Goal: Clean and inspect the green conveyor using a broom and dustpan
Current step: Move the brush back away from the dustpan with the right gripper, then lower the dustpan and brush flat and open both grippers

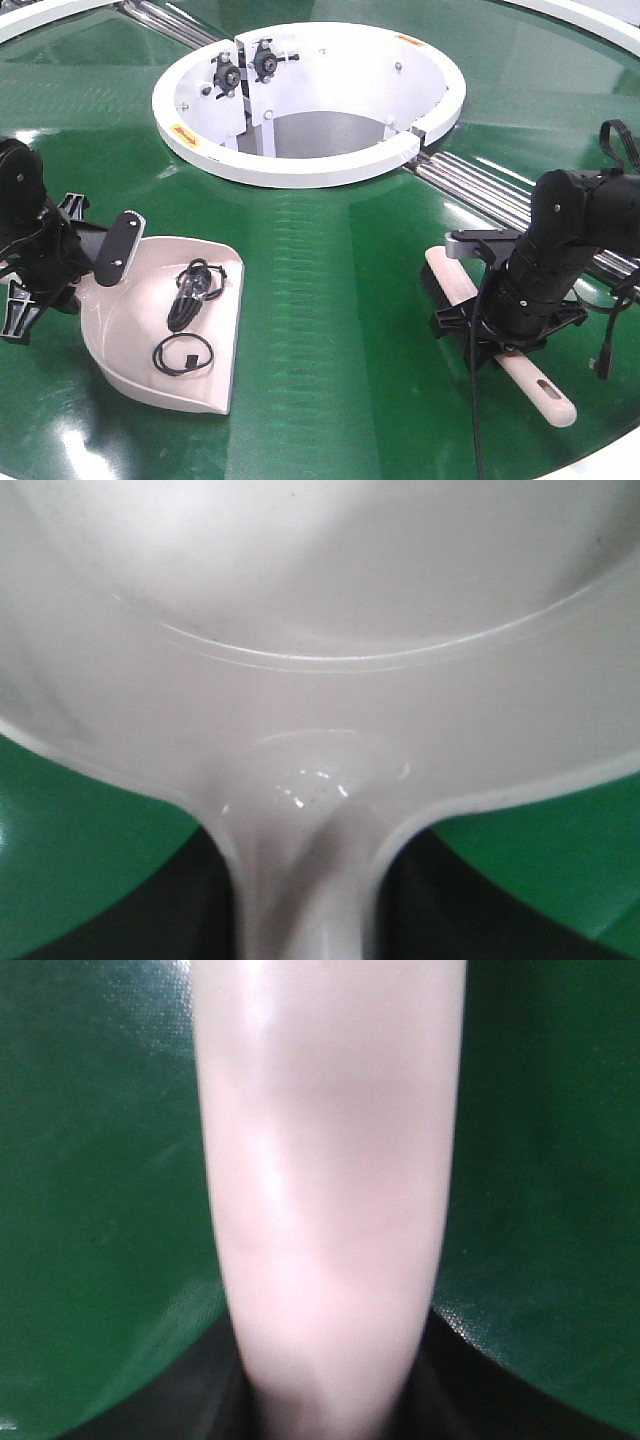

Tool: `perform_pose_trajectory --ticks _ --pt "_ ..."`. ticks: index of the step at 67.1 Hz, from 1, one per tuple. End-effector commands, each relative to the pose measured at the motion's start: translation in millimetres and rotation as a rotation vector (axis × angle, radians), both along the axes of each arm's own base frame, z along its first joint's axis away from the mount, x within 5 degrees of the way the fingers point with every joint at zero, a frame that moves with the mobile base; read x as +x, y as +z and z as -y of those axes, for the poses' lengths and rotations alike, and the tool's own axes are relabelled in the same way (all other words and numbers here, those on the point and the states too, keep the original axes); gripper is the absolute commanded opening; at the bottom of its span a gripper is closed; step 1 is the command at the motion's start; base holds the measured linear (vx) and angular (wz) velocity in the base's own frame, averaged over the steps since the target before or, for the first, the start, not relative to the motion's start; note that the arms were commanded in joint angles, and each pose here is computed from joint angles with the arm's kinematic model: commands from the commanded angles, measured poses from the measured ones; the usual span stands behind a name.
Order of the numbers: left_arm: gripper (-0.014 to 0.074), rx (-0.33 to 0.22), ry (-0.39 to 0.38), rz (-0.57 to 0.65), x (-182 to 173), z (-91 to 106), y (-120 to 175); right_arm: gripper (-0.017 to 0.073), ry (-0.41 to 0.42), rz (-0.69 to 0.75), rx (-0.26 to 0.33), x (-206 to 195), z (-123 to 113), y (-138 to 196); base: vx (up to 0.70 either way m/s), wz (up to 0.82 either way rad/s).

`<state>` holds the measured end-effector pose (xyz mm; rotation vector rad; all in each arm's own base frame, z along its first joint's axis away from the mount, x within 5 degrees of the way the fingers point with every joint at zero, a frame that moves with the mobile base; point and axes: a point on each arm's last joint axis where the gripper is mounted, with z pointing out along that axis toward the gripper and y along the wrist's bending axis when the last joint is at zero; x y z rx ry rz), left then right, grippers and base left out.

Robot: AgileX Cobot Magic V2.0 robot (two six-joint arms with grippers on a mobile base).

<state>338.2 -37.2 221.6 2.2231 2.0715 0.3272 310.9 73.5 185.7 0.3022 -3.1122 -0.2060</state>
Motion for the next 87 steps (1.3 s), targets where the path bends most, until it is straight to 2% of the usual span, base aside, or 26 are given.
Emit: perform_pose_trajectory --ticks 1,18,36,49,57,72,87 --pt "0.0008 0.031 -0.051 -0.028 -7.3 2.7 13.4 0.0147 0.008 0.064 0.018 1.7 0.4 18.8 0.0 0.0" --pt "0.0097 0.035 -0.049 -0.047 -9.0 2.3 13.1 0.0262 0.009 0.072 0.018 2.4 0.4 18.8 0.0 0.0" --pt "0.0304 0.034 -0.043 -0.051 -9.6 2.2 13.3 0.0377 0.023 0.074 0.015 2.4 0.6 18.8 0.0 0.0" --pt "0.0457 0.025 0.013 -0.054 -10.4 2.0 13.2 0.042 0.032 0.074 0.016 3.0 0.4 20.3 0.0 0.0" --pt "0.0518 0.016 0.064 -0.05 -10.5 2.0 13.2 0.0424 0.033 0.098 0.02 5.5 -0.1 28.0 0.0 0.0" --pt "0.0539 0.004 0.101 -0.078 -17.2 1.9 19.0 0.0424 0.043 0.18 0.019 3.3 1.7 50.7 0.0 0.0" --pt "0.0539 -0.073 0.144 -0.063 -28.8 6.0 37.3 0.0424 0.043 0.27 0.029 -6.8 4.1 77.8 0.0 0.0"
